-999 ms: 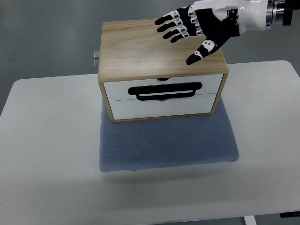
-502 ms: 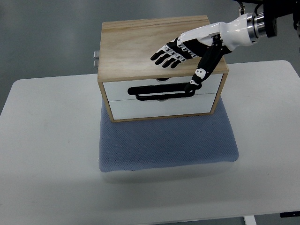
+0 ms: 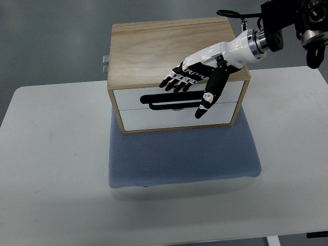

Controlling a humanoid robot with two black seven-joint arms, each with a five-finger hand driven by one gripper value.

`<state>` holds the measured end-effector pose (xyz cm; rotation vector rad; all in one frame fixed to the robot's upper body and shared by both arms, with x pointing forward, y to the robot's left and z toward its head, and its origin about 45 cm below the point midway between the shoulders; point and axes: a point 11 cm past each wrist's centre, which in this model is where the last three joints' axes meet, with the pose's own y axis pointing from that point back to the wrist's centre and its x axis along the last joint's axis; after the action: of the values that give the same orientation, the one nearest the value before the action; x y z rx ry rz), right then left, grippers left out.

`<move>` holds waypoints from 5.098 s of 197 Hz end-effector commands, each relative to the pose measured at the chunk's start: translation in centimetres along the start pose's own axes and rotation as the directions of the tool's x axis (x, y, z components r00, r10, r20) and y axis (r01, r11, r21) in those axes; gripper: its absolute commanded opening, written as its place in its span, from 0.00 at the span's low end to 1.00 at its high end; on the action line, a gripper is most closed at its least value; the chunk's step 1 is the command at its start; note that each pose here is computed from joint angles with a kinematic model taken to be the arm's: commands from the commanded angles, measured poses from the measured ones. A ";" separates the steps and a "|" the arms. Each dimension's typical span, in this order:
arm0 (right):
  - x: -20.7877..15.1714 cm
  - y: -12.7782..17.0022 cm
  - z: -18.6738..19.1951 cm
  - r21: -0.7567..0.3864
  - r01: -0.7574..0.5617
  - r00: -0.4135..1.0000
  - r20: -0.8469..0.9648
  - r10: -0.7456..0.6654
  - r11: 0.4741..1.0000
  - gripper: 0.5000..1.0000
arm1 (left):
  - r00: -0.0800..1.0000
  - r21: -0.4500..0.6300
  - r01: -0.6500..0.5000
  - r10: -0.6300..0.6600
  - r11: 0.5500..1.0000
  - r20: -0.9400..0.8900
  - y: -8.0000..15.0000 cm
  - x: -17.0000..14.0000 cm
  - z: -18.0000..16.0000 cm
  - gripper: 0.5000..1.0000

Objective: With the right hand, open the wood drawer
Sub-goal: 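Lower the right hand and hook fingers behind the black drawer handle, then pull the white drawer outward toward the robot with the right hand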

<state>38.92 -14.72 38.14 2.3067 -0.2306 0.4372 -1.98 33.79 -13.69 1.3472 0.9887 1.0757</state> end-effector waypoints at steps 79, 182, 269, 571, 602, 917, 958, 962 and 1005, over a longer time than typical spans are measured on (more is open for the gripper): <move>-0.7 -1.5 1.6 -0.114 0.024 1.000 -0.018 -0.026 0.993 0.89 | 1.000 0.000 0.000 0.000 1.000 0.000 0.0 0.0 0.0 1.00; -0.2 -2.3 1.1 -0.100 -0.036 0.999 0.000 0.036 0.994 0.89 | 1.000 0.001 0.000 0.000 1.000 0.000 0.0 0.0 0.0 1.00; -0.6 -3.1 2.1 -0.138 -0.048 0.999 0.006 0.049 0.989 0.89 | 1.000 0.000 -0.002 0.002 1.000 0.000 0.0 0.1 0.0 1.00; -2.3 -2.2 1.8 -0.164 0.105 0.994 -0.011 -0.108 0.981 0.89 | 1.000 0.001 0.000 0.000 1.000 0.000 0.0 0.0 0.0 1.00; -2.9 -2.4 1.6 -0.159 0.123 0.992 -0.014 -0.127 0.980 0.89 | 1.000 0.001 0.000 0.000 1.000 0.000 0.0 0.0 0.0 1.00; -5.4 -0.5 1.6 -0.128 0.166 0.986 -0.007 -0.168 0.978 0.89 | 1.000 0.001 0.000 0.000 1.000 0.000 0.0 0.0 0.0 1.00; -5.8 -0.2 1.6 -0.122 0.173 0.985 -0.004 -0.175 0.977 0.89 | 1.000 0.001 0.000 0.000 1.000 0.000 0.0 0.0 0.0 1.00; -5.9 -0.2 1.7 -0.122 0.173 0.985 -0.004 -0.175 0.977 0.89 | 1.000 0.000 0.000 0.000 1.000 0.000 0.0 0.0 0.0 1.00; -6.5 0.3 2.0 -0.120 0.183 0.983 0.005 -0.184 0.976 0.89 | 1.000 0.001 0.000 0.000 1.000 0.000 0.0 0.0 0.0 1.00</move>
<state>33.61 -15.91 34.63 2.1822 -0.0424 0.3327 -1.99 33.80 -13.69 1.3480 0.9893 1.0754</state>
